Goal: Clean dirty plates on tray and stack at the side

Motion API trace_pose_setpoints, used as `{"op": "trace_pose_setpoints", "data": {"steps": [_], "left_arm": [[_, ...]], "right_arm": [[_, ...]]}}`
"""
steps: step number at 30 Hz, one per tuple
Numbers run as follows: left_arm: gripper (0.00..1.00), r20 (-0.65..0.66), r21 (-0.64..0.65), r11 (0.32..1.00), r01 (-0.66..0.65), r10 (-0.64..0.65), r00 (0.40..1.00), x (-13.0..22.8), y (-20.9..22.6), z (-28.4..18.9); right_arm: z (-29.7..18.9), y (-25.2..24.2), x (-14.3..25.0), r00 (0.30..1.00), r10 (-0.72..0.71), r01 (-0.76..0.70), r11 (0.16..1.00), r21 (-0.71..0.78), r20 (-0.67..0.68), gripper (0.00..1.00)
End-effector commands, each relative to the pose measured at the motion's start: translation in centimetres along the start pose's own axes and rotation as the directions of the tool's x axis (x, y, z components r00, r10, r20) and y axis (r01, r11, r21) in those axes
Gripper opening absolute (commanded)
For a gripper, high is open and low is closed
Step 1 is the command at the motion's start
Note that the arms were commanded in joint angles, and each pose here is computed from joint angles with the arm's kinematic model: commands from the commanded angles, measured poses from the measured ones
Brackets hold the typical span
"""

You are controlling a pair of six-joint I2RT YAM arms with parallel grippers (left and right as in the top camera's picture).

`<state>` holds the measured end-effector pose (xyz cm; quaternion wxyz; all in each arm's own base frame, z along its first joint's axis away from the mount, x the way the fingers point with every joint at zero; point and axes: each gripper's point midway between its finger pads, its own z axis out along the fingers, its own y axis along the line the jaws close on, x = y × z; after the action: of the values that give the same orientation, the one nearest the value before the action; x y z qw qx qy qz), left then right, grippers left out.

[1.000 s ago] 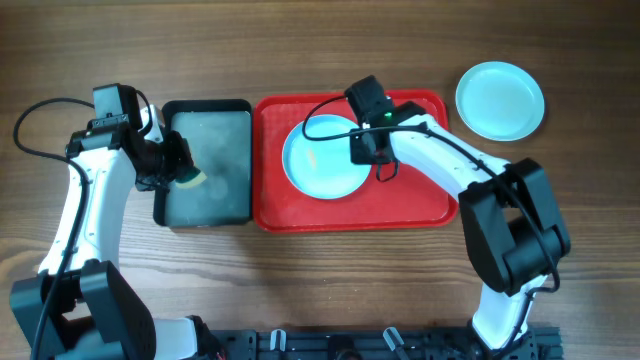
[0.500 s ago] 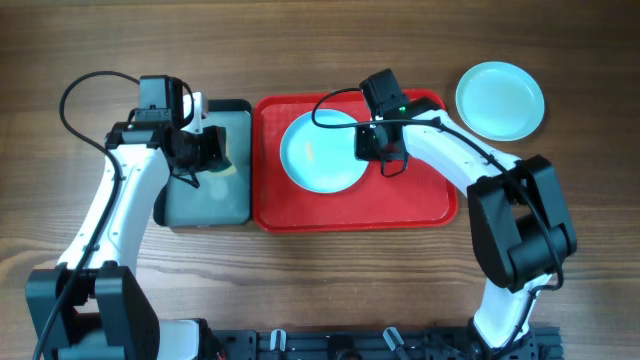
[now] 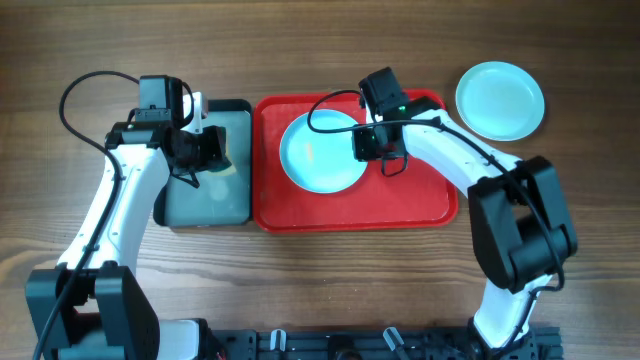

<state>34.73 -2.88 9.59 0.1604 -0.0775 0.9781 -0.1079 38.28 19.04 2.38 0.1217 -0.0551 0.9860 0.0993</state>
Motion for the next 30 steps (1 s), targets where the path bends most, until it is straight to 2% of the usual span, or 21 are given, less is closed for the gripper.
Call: {"op": "trace_pose_setpoints", "data": {"steps": [1, 3, 7, 9, 11, 13, 14, 15, 19, 24, 30], "left_arm": [[0.04, 0.011, 0.012, 1.0, -0.025, 0.025, 1.0, 0.0, -0.4, -0.4], [0.04, 0.017, 0.013, 1.0, -0.027, 0.027, 1.0, -0.2, -0.4, -0.4], [0.04, 0.031, 0.015, 0.999, -0.03, 0.029, 0.999, -0.5, -0.5, -0.4], [0.04, 0.031, 0.015, 0.999, -0.03, 0.029, 0.999, -0.5, -0.5, -0.4], [0.04, 0.031, 0.015, 0.999, -0.03, 0.029, 0.999, -0.5, -0.5, -0.4], [0.04, 0.03, 0.015, 0.999, -0.03, 0.029, 0.999, -0.5, -0.5, -0.4], [0.04, 0.028, 0.015, 0.999, -0.029, 0.028, 0.999, -0.4, -0.4, -0.4], [0.04, 0.027, 0.015, 0.999, -0.029, 0.029, 0.999, -0.4, -0.4, -0.4], [0.04, 0.025, 0.014, 0.999, -0.029, 0.028, 0.999, -0.4, -0.4, -0.4], [0.04, 0.023, 0.014, 1.0, -0.028, 0.028, 0.999, -0.3, -0.4, -0.4], [0.04, 0.019, 0.014, 1.0, -0.028, 0.028, 0.999, -0.2, -0.4, -0.4]], "right_arm": [[-5.2, 0.2, -3.5, 0.99, -0.013, 0.018, 0.999, -0.039, 0.138, 0.3], [-6.4, -0.5, -4.0, 0.987, 0.003, 0.003, 0.999, -0.039, 0.163, 0.31], [-5.9, -0.9, -3.8, 0.989, -0.021, 0.025, 0.999, -0.028, 0.148, 0.4], [-5.8, -1.0, -3.8, 0.989, -0.022, 0.025, 0.999, -0.022, 0.146, 0.39], [-5.9, -2.5, -4.2, 0.985, -0.017, 0.006, 0.998, 0.063, 0.171, 0.39], [-6.1, -4.0, -4.7, 0.981, -0.015, -0.012, 0.99, 0.14, 0.194, 0.27], [-6.2, -4.7, -4.8, 0.98, -0.004, -0.027, 0.988, 0.154, 0.199, 0.13], [-6.3, -5.6, -5.0, 0.979, 0.018, -0.051, 0.986, 0.158, 0.203, 0.04], [-7.2, -11.8, -5.5, 0.959, 0.176, -0.219, 0.958, 0.186, 0.223, 0.04], [-8.5, -19.3, -4.0, 0.893, 0.385, -0.434, 0.874, 0.219, 0.231, 0.04], [-7.6, -21.4, -0.5, 0.877, 0.458, -0.481, 0.836, 0.264, 0.148, 0.04]]}}
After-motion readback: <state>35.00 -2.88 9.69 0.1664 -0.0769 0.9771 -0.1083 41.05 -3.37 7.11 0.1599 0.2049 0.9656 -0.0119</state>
